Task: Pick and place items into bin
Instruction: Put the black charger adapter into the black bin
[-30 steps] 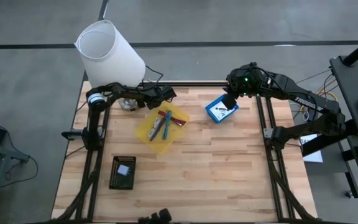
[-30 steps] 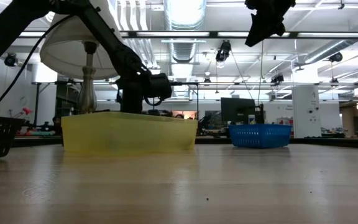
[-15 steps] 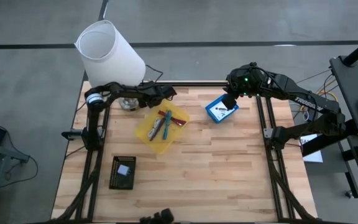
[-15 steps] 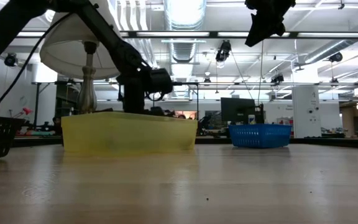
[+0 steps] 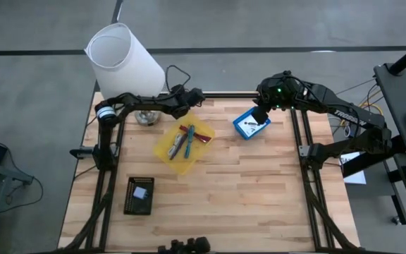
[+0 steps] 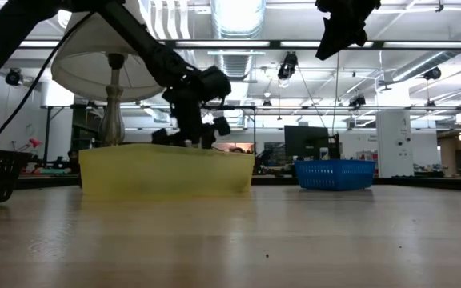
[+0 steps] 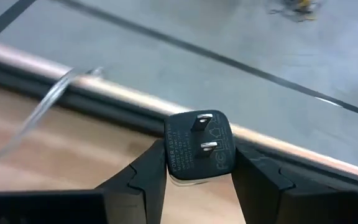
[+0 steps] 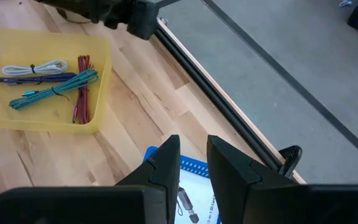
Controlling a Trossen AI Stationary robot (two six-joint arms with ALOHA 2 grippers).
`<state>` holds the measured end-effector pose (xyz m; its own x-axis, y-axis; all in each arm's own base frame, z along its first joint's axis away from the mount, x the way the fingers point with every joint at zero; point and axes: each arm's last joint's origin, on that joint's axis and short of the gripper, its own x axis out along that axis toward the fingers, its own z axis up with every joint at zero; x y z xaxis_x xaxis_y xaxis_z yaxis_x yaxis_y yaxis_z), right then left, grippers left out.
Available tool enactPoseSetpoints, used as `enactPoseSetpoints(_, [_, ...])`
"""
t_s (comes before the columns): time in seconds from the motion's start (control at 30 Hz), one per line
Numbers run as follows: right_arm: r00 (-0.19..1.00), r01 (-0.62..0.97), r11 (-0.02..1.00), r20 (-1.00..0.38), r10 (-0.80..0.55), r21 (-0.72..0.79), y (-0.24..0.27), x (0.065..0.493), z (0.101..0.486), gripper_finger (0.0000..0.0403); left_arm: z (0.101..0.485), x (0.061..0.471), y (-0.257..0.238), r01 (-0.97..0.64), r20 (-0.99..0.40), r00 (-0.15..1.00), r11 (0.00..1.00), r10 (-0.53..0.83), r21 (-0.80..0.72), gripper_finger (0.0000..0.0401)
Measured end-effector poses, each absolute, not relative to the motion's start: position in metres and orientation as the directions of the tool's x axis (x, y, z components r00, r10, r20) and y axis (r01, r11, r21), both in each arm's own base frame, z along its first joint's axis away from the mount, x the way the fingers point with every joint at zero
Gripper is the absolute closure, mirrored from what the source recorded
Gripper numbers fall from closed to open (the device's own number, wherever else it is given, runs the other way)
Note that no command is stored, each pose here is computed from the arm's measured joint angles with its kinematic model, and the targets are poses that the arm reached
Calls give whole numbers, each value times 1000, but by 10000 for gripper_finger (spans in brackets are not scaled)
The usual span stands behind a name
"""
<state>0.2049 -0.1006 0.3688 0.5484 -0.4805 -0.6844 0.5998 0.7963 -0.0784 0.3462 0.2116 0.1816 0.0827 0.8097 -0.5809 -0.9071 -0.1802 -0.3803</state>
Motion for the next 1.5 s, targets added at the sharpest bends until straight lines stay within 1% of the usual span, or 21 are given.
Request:
enactPoseSetpoints(0.3, [548, 600, 796, -684, -481, -78, -101, 205, 369, 335, 212, 373, 206, -919, -459, 226, 32, 859, -393, 263])
enactPoseSetpoints(0.53, [548, 600, 796, -684, -481, -78, -101, 205, 369, 335, 232, 393, 189, -915, -423, 355, 216, 834, -342, 263])
enactPoseSetpoints(0.67, [547, 594, 800, -684, -483, -89, -101, 205, 369, 335, 249, 405, 170, -880, -413, 469, 375, 781, -290, 263])
enactPoseSetpoints(0.83, [547, 588, 803, -683, -483, -97, -101, 205, 369, 335, 279, 408, 134, -779, -383, 621, 591, 684, -207, 263])
enactPoseSetpoints(0.9, [547, 579, 808, -684, -483, -108, -101, 205, 369, 335, 294, 403, 119, -746, -385, 652, 642, 653, -174, 263])
enactPoseSetpoints(1.0, [548, 552, 822, -682, -484, -140, -101, 205, 369, 335, 311, 387, 98, -712, -429, 663, 693, 613, -111, 263])
enactPoseSetpoints(1.07, [548, 539, 828, -682, -484, -154, -101, 205, 369, 335, 319, 374, 85, -696, -481, 648, 715, 590, -61, 263])
enactPoseSetpoints(1.17, [545, 538, 825, -675, -498, -174, -101, 205, 370, 335, 333, 355, 67, -671, -522, 643, 741, 560, -32, 263])
enactPoseSetpoints(1.27, [538, 544, 819, -672, -509, -184, -102, 205, 370, 335, 347, 335, 48, -615, -564, 661, 788, 495, -30, 263])
enactPoseSetpoints(1.4, [538, 545, 818, -671, -509, -184, -102, 205, 370, 335, 359, 313, 20, -508, -627, 684, 860, 372, -43, 263])
enactPoseSetpoints(1.5, [538, 545, 818, -671, -509, -184, -102, 205, 370, 335, 359, 299, 0, -427, -701, 657, 903, 278, -42, 263])
